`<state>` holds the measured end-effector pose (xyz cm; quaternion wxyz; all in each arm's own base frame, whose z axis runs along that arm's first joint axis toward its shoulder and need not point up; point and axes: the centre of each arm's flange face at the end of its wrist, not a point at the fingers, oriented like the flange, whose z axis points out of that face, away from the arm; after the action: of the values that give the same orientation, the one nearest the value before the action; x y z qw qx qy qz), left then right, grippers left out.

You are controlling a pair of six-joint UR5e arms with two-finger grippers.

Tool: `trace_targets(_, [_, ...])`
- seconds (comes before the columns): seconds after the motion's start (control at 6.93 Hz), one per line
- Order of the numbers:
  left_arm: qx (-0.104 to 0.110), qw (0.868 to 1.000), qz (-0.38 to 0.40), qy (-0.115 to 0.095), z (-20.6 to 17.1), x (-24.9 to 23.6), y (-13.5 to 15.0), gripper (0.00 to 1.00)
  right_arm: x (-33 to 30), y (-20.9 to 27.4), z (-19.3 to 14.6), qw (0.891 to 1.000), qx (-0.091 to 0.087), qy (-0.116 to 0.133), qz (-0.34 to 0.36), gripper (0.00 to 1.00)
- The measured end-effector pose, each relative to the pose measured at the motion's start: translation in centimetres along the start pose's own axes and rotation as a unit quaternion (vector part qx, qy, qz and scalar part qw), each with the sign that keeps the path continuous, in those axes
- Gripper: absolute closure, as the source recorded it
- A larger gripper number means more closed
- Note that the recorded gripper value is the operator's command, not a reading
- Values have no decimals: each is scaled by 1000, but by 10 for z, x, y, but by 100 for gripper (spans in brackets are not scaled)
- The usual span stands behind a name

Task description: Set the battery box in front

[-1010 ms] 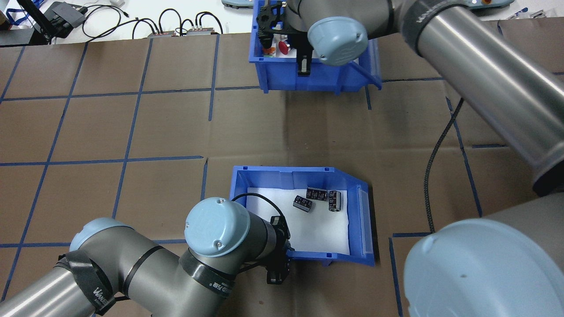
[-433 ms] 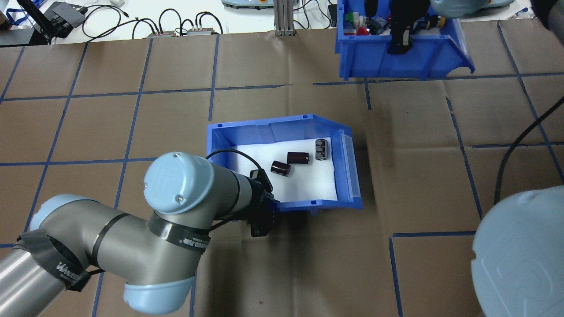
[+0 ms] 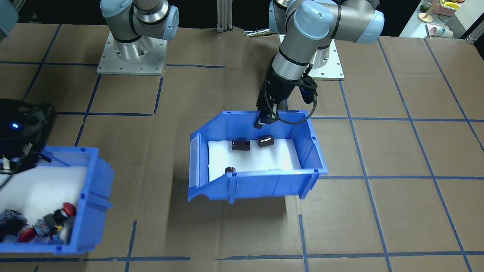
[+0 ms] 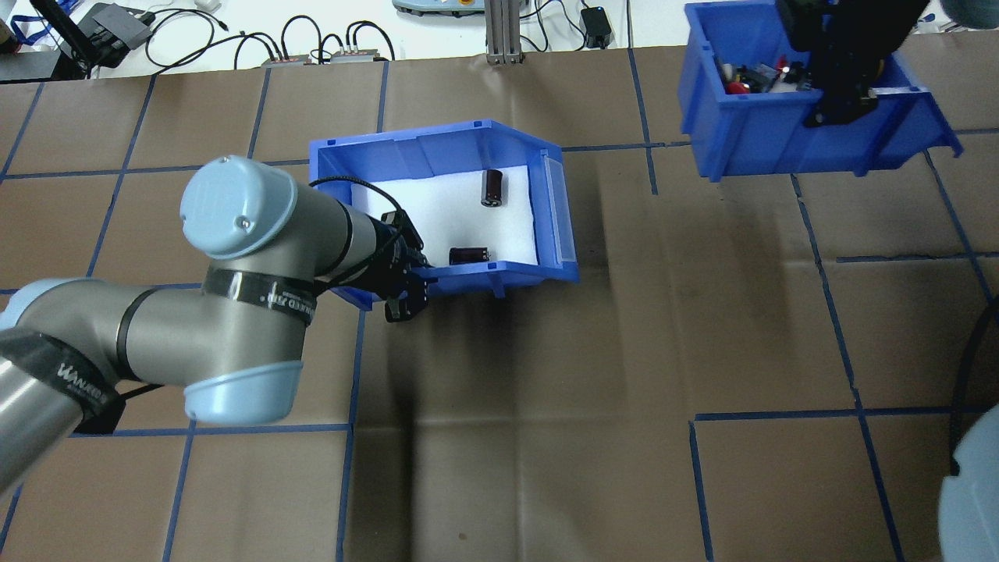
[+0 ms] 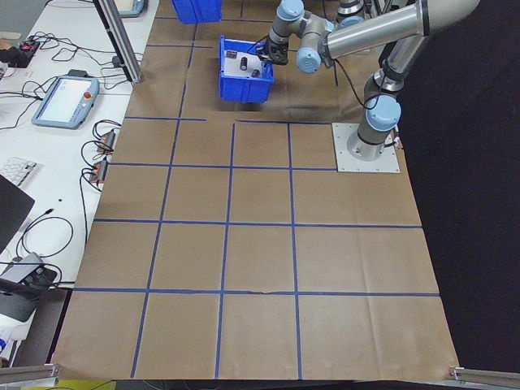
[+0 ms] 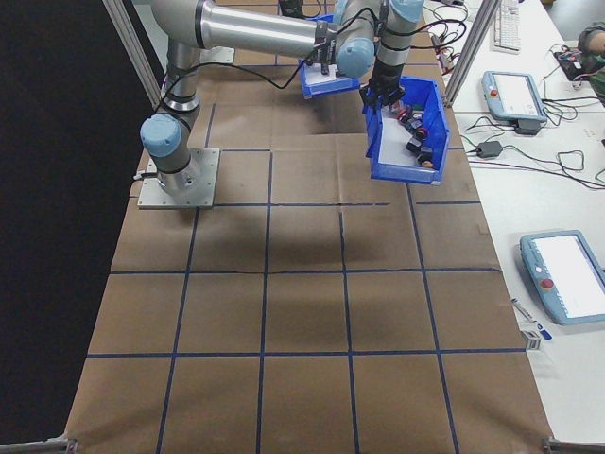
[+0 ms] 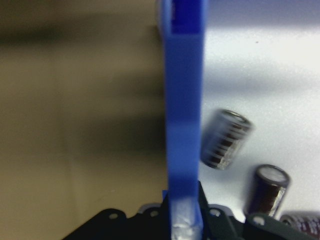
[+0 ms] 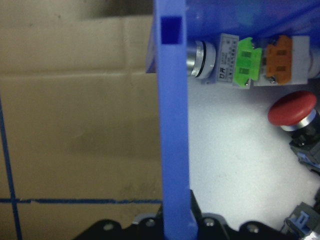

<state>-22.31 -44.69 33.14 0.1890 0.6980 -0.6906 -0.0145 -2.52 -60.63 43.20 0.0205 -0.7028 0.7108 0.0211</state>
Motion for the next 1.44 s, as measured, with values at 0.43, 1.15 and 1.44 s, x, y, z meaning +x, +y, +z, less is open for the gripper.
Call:
trace_targets(0.43, [-2, 1000, 13, -7, 47, 85, 14, 100, -99, 55, 24, 1000, 16, -20, 9, 99])
trace_targets(1.15, [-24, 999, -9, -37, 104, 110, 61, 0, -175, 31, 59, 1000, 6, -2, 20, 99])
trace_targets(1.44, [-17, 998, -15, -51, 103, 109, 59, 1, -209, 15, 62, 1000, 4, 2, 25, 99])
